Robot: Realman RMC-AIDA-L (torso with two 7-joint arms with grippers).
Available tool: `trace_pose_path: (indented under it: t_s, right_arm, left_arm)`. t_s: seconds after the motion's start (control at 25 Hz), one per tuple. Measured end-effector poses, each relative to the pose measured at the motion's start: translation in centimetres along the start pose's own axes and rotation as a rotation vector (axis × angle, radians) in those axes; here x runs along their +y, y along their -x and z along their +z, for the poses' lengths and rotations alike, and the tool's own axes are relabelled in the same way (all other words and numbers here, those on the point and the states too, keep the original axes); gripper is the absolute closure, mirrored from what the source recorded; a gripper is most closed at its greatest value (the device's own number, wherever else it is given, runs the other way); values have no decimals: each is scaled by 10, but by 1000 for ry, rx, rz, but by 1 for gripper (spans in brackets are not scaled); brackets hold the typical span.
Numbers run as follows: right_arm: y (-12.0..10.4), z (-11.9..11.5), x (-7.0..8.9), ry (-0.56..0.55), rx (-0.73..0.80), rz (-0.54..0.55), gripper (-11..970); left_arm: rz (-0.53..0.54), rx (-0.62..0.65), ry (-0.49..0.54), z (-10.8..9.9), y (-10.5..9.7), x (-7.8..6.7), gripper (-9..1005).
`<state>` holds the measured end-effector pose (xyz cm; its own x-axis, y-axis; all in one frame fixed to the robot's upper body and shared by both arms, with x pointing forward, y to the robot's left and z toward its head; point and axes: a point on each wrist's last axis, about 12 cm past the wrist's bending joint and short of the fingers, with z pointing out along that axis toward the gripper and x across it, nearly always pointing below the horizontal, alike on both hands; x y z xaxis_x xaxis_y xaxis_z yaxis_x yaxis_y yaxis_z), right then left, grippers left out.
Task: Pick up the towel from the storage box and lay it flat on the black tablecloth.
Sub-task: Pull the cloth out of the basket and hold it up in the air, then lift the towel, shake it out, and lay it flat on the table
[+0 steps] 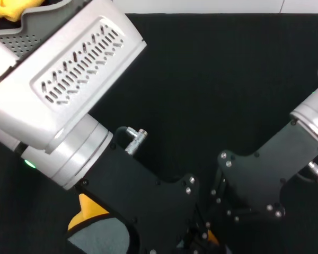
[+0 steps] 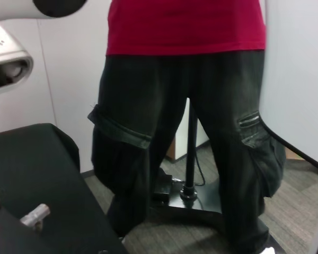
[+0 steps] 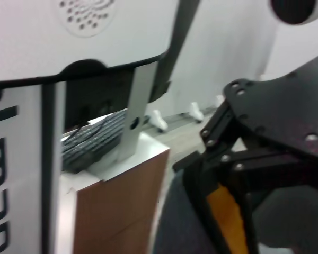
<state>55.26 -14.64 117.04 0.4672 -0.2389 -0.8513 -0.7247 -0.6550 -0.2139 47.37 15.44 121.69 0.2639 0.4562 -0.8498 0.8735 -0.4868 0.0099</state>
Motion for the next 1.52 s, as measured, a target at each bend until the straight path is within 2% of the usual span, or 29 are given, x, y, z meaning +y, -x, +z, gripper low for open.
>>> trace_pose_path:
  t_s: [0.36, 0.68, 0.8, 1.08, 1.28, 1.52]
  right_arm:
    - [-3, -34, 19, -234, -126, 51, 959]
    - [1, -54, 34, -451, -246, 86, 959]
    - [2, -57, 32, -495, -249, 102, 959]
    - [2, -65, 17, -624, -226, 112, 959]
    - [8, -77, 13, -707, -222, 70, 958]
    - [12, -83, 10, -747, -227, 50, 958]
  left_arm:
    - [-19, -48, 88, -15, -13, 2, 973]
    - [-41, -134, 307, -53, -36, 2, 952]
    - [-55, -175, 404, -62, -50, 1, 947]
    - [-34, -333, 578, -64, -84, -8, 945]
    - [-75, -385, 605, -60, -98, -12, 944]
    - [-92, -465, 661, -49, -113, -11, 943]
